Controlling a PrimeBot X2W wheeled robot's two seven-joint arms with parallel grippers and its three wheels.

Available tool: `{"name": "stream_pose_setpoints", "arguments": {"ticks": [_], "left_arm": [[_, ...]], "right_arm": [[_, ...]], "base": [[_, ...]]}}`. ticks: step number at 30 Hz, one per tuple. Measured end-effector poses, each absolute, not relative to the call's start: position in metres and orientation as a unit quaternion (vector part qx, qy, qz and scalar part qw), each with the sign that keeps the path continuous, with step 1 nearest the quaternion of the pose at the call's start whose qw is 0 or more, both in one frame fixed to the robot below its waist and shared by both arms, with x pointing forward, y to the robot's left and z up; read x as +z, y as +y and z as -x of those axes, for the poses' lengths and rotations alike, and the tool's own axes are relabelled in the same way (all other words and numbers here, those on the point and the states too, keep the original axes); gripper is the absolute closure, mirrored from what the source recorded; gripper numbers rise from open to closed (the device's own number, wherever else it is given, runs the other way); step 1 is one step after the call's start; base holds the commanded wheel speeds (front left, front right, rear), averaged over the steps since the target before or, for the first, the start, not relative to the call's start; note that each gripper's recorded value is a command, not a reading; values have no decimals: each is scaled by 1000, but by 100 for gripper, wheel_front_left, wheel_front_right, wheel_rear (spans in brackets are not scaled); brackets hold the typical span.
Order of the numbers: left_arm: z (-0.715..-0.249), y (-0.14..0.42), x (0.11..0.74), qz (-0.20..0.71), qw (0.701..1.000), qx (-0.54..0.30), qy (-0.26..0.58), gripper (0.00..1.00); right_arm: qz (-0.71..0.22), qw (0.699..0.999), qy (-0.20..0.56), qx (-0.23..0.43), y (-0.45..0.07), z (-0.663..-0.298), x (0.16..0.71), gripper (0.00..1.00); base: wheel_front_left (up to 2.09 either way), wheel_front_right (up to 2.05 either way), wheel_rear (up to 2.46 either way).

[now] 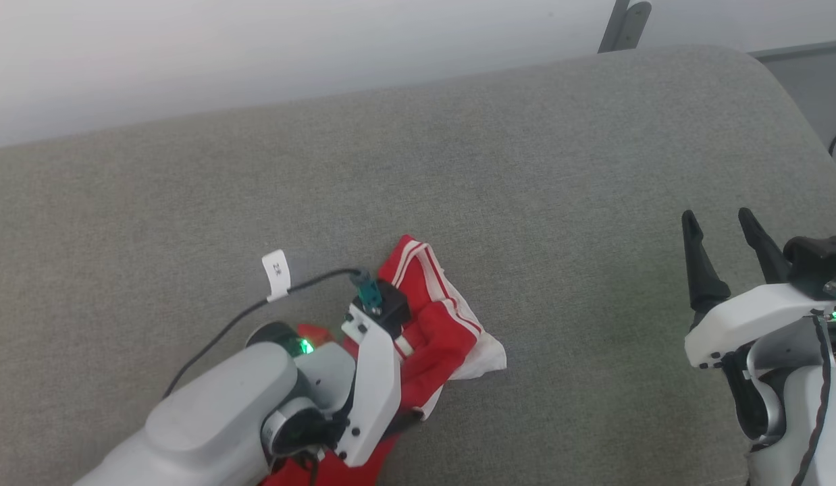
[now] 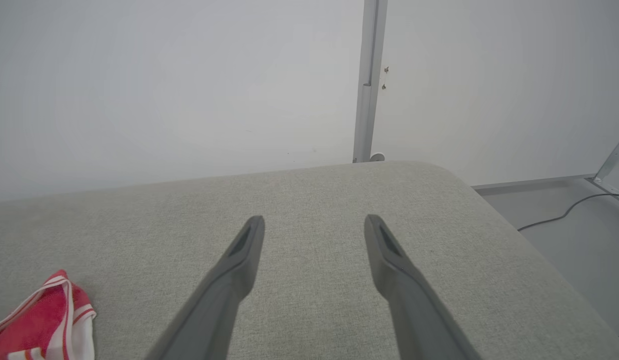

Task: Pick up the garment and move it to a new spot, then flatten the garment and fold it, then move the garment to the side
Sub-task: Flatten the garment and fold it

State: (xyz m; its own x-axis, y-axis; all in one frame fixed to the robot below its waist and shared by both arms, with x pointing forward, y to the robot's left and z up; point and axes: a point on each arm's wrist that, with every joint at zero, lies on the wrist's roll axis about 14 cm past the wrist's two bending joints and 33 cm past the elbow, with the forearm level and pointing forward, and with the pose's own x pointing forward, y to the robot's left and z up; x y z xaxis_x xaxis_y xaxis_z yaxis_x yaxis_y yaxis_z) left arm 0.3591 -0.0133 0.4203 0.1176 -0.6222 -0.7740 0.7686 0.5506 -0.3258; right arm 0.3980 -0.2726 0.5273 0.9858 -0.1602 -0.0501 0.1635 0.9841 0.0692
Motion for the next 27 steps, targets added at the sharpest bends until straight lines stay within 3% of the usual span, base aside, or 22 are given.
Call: {"name": "stream_pose_setpoints", "arguments": {"ticks": [14, 21, 27], "left_arm": [[-353, -9, 467, -66, 768, -464, 437, 0], [-371, 11, 490, -96, 799, -436, 402, 0], [-365, 11, 474, -88, 790, -436, 421, 0]], "right_arm": [[-40, 997, 6, -70, -265, -391, 539, 0], [-40, 997, 0, -60, -260, -391, 544, 0], [-40, 998, 1, -57, -257, -393, 543, 0]], "base": [[0, 0, 0], [0, 0, 0], [0, 0, 0]]}}
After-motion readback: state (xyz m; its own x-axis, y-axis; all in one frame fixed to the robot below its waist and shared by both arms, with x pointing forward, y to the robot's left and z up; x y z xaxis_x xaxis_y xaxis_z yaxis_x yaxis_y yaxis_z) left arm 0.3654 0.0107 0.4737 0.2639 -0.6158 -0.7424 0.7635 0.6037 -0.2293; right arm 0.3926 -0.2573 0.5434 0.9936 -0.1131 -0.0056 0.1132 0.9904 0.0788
